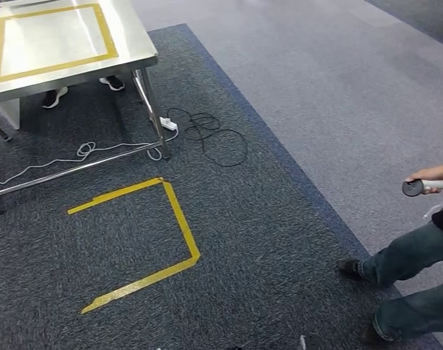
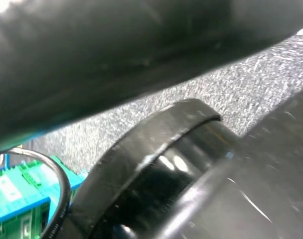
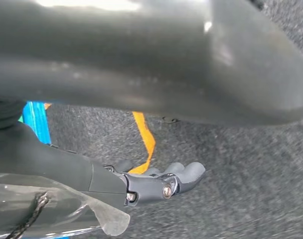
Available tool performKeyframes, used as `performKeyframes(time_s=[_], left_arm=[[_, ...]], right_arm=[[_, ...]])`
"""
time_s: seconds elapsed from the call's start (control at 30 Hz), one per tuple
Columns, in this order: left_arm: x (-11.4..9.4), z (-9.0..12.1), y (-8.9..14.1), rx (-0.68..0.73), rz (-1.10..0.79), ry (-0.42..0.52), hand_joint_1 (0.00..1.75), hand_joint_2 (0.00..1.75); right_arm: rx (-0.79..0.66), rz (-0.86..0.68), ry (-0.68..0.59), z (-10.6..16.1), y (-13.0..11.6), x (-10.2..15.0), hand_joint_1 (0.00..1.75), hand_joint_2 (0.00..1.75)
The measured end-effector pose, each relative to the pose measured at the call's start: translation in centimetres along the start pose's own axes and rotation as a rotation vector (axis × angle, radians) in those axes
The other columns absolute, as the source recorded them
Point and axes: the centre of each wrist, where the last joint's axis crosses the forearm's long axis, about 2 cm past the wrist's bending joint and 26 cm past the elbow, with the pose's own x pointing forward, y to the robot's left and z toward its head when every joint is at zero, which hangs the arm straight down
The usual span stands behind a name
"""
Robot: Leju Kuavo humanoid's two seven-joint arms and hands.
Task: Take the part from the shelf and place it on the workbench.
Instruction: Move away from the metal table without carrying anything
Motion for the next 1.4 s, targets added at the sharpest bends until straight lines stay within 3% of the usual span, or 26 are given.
performKeyframes(time_s=[1.4], left_arm=[[0.37, 0.06, -0.33, -0.002, -0.030, -0.017, 0.00, 0.00]], right_arm=[[-0.026, -0.037, 0.032, -0.15, -0.59, 0.14, 0.00, 0.00]])
